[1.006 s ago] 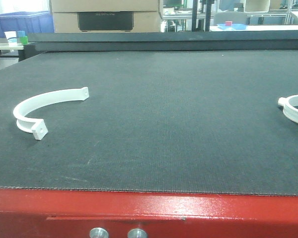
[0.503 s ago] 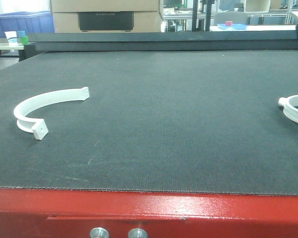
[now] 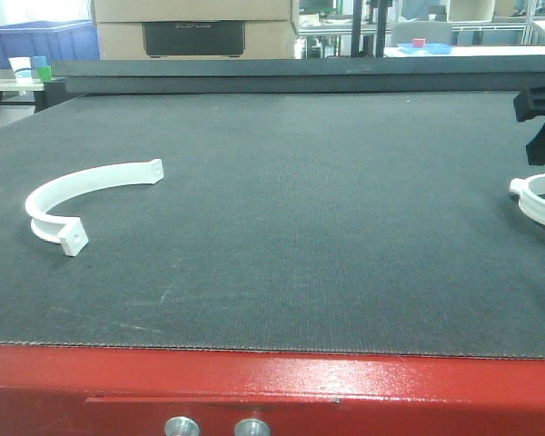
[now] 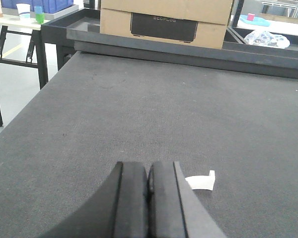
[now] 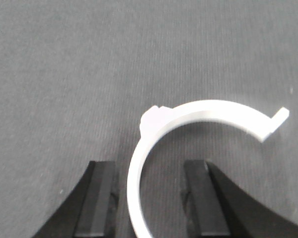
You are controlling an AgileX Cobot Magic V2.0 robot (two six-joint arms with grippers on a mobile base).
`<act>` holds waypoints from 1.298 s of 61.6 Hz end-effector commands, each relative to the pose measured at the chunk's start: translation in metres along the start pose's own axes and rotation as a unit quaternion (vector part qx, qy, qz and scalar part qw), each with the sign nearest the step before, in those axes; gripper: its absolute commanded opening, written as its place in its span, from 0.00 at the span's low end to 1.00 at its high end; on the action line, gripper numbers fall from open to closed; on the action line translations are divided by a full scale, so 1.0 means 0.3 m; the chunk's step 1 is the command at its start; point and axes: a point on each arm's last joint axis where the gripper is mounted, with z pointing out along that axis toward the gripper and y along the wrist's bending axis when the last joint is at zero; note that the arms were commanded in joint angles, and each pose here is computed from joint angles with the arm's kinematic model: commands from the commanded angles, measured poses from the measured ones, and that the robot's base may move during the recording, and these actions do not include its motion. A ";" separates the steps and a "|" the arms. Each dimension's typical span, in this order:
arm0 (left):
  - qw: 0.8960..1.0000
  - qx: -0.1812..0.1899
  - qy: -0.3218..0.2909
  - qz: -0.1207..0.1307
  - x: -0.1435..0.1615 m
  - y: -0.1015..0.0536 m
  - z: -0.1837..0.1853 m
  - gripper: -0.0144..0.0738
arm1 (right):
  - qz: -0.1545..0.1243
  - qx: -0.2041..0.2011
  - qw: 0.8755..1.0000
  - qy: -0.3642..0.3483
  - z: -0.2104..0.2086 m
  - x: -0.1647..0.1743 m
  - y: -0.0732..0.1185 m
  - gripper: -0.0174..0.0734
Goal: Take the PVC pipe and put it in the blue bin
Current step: 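Lower the right gripper over the white pipe clamp nearest it, then close the right gripper on the clamp's end and lift it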
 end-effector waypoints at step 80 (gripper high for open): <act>0.999 -0.005 -0.034 -0.001 -0.028 0.003 -0.002 0.04 | -0.048 0.011 0.999 -0.012 0.116 0.029 -0.005 0.41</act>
